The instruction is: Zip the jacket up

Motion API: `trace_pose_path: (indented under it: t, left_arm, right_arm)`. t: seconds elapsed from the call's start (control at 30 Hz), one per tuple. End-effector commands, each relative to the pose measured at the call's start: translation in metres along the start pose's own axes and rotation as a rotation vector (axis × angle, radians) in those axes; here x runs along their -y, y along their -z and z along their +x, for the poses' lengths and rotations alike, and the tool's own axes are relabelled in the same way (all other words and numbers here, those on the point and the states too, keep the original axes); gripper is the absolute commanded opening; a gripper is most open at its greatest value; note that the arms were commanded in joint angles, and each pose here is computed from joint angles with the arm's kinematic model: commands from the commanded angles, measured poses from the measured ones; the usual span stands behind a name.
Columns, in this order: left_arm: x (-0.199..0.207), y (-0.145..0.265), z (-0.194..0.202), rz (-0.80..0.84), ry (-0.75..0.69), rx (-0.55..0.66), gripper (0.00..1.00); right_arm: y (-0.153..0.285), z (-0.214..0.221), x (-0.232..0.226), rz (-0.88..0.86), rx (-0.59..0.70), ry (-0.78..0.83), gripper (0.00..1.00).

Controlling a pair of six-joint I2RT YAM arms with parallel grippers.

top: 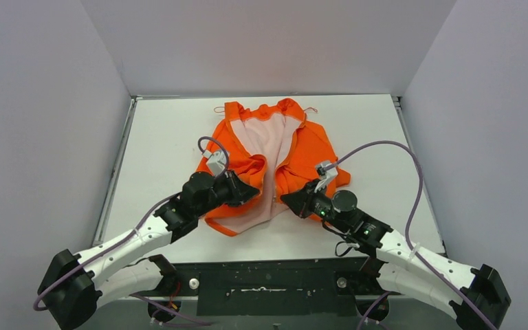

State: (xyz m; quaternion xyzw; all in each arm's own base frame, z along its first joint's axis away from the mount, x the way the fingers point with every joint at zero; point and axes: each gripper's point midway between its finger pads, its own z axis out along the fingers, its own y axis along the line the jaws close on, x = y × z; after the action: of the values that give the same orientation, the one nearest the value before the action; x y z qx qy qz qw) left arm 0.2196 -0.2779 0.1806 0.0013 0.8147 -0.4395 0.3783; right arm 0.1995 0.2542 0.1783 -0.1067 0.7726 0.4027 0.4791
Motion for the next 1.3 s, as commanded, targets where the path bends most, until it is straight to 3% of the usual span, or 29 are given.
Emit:
trace_pose_path:
  t: [0.0, 0.27, 0.37, 0.5, 0.6, 0.7, 0.83, 0.93, 1.0, 1.27]
  left_arm:
    - [0.051, 0.013, -0.042, 0.222, 0.029, 0.155, 0.0]
    - [0.064, 0.029, -0.067, 0.323, 0.01, 0.24, 0.0]
    - [0.066, 0.035, -0.076, 0.33, -0.015, 0.265, 0.0]
    - [0.065, 0.041, -0.085, 0.331, -0.04, 0.277, 0.0]
    - [0.064, 0.046, -0.091, 0.336, -0.05, 0.295, 0.0]
    - [0.065, 0.049, -0.095, 0.343, -0.058, 0.304, 0.0]
    - [0.067, 0.051, -0.098, 0.351, -0.066, 0.304, 0.0]
    - [0.067, 0.05, -0.098, 0.352, -0.061, 0.3, 0.0]
    - [0.07, 0.052, -0.1, 0.364, -0.062, 0.305, 0.0]
    - [0.084, 0.061, -0.113, 0.408, -0.068, 0.347, 0.0]
  right_arm:
    - [0.003, -0.049, -0.036, -0.163, 0.191, 0.015, 0.0]
    - [0.018, -0.073, -0.048, -0.259, 0.352, 0.164, 0.0]
    - [0.034, -0.092, -0.061, -0.328, 0.507, 0.371, 0.0]
    - [0.054, -0.122, -0.064, -0.286, 0.713, 0.634, 0.0]
    - [0.058, -0.14, -0.073, -0.253, 0.786, 0.858, 0.0]
    - [0.061, -0.164, -0.079, -0.188, 0.855, 0.99, 0.0]
    - [0.068, -0.179, -0.104, -0.244, 0.918, 1.151, 0.0]
    - [0.075, -0.206, -0.099, -0.159, 1.008, 1.123, 0.0]
    - [0.086, -0.216, -0.105, -0.207, 1.071, 1.082, 0.0]
    - [0.079, -0.208, -0.1, -0.378, 0.972, 0.787, 0.0]
